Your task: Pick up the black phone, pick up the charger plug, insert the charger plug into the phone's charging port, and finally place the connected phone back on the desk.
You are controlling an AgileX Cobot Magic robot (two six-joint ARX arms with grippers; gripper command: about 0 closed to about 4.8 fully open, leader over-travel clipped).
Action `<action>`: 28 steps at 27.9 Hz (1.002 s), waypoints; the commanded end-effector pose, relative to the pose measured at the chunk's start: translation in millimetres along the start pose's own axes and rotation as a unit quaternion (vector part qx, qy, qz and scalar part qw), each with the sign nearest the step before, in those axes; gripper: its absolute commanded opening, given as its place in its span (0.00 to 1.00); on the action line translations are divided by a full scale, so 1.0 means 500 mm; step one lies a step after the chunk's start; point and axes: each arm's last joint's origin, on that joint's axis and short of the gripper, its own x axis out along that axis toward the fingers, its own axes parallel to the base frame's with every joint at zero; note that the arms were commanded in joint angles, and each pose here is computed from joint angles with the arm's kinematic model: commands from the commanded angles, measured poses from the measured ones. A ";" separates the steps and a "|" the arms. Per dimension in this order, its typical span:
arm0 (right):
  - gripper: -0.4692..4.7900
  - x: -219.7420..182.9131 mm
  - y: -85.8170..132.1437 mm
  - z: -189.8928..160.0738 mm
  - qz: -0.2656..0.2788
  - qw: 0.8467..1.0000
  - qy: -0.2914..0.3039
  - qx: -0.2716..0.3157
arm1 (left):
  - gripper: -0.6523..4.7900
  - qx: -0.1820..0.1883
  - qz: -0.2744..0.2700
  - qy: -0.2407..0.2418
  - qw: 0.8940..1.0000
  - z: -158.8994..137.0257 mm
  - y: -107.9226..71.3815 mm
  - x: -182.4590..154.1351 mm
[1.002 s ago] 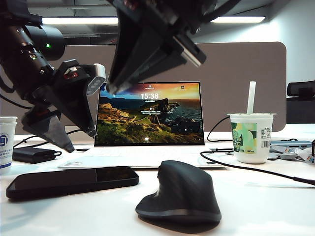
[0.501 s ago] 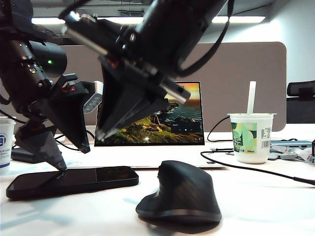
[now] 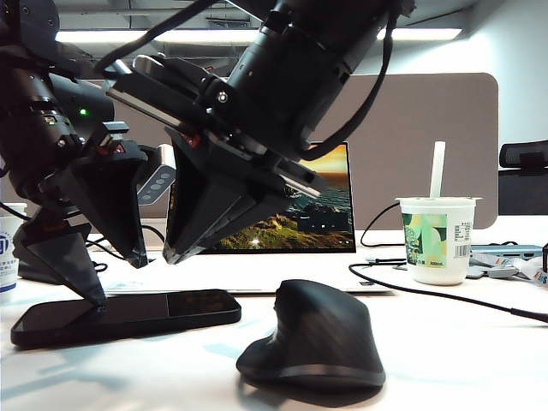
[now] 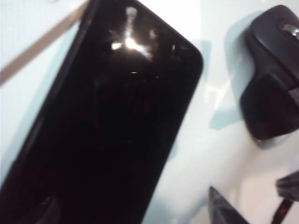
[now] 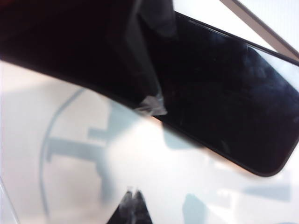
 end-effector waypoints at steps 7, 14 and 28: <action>0.08 0.014 0.001 -0.006 -0.002 0.999 0.019 0.028 | 0.87 0.023 -0.012 -0.008 1.000 0.005 -0.006 0.005; 0.08 0.014 0.004 0.002 0.003 1.000 0.001 0.023 | 0.88 0.041 0.029 -0.024 0.998 0.016 0.001 0.003; 0.08 0.014 0.002 0.000 -0.013 1.000 0.001 0.024 | 0.99 0.041 0.099 -0.035 0.994 0.027 0.012 0.001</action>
